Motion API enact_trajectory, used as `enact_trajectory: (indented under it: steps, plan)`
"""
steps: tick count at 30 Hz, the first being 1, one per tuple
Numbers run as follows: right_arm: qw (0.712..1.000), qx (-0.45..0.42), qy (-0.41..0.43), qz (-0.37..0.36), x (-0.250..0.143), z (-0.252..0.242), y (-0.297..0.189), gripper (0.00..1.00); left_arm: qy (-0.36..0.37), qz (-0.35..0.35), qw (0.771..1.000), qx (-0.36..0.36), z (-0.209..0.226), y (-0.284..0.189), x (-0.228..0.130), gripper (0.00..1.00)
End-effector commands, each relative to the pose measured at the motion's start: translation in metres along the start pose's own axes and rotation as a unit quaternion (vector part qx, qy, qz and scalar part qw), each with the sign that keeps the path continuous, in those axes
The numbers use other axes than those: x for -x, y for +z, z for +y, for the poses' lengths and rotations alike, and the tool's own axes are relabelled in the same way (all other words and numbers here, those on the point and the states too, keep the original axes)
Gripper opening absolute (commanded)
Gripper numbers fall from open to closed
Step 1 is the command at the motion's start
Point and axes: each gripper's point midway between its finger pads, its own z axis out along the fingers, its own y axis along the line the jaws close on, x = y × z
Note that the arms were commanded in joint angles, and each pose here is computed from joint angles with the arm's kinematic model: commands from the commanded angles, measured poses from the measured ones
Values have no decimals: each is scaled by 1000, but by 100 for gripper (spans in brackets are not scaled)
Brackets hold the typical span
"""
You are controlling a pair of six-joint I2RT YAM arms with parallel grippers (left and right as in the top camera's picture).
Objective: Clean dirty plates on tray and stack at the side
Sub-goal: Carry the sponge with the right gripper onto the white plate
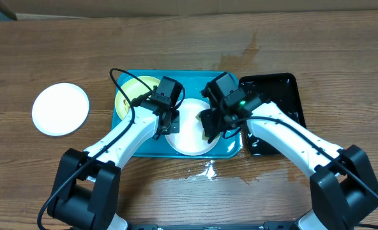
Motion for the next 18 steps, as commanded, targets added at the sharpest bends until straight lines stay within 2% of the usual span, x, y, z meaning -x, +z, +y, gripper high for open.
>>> enact_trajectory:
  steps: [1,9,10,11,16,18]
  plan:
    - [999,-38,13,-36,16,2,3,4,-7,3,1000,5,0,1,2,4]
    - [999,-36,-4,-30,16,11,38,4,-7,3,1000,5,0,1,2,4]
    - [999,-37,-4,-29,15,11,39,7,-7,4,1000,6,0,1,2,4]
    - [999,-37,-4,-27,15,10,40,20,-7,5,1000,6,1,1,2,4]
    - [999,-40,-3,-22,12,9,40,53,-7,4,1000,6,0,1,2,4]
    - [999,-40,-2,-22,12,8,40,53,-7,4,1000,6,0,1,2,4]
